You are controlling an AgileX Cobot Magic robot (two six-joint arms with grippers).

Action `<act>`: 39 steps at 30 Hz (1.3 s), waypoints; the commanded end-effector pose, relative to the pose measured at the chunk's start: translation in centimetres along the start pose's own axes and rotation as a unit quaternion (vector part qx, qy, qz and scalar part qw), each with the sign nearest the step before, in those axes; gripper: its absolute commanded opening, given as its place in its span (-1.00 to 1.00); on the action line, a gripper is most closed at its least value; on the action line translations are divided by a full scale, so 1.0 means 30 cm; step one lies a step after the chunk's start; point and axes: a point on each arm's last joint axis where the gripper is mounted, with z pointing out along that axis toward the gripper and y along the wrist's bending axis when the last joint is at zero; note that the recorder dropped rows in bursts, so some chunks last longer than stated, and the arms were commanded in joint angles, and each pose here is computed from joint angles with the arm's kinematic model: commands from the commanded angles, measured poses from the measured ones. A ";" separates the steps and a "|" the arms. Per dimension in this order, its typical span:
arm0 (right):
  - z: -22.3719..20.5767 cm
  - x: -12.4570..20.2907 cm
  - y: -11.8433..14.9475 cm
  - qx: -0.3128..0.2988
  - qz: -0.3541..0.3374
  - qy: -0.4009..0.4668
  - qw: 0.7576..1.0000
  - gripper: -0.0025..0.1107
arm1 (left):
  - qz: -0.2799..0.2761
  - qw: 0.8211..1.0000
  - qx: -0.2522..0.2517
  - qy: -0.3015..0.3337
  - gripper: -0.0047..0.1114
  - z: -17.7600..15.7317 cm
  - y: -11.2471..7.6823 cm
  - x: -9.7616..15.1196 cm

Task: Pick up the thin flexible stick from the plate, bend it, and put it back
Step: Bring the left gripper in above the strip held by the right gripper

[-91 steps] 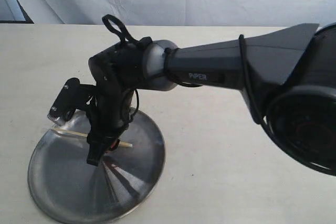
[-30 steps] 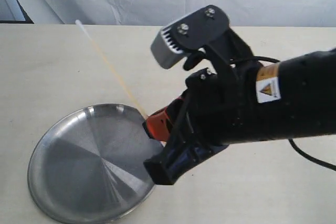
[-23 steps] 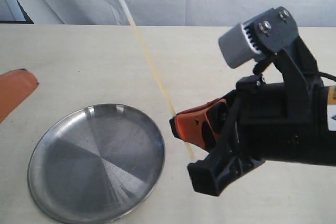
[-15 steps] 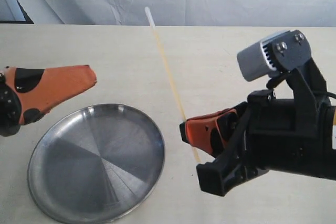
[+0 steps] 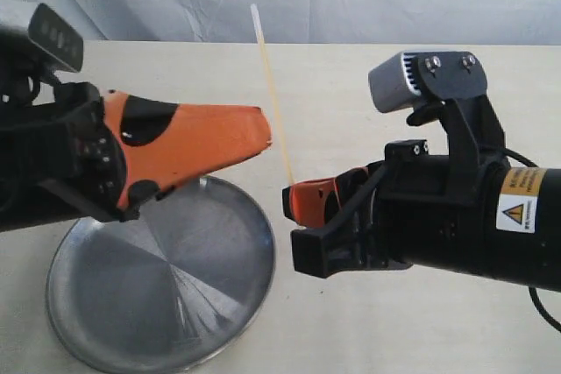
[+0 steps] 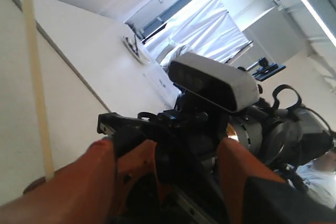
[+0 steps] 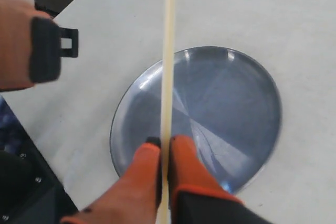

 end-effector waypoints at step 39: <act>-0.100 -0.003 0.029 -0.039 0.044 -0.005 0.998 -0.97 | 0.133 0.990 0.012 0.044 -0.92 0.170 -0.003 -0.070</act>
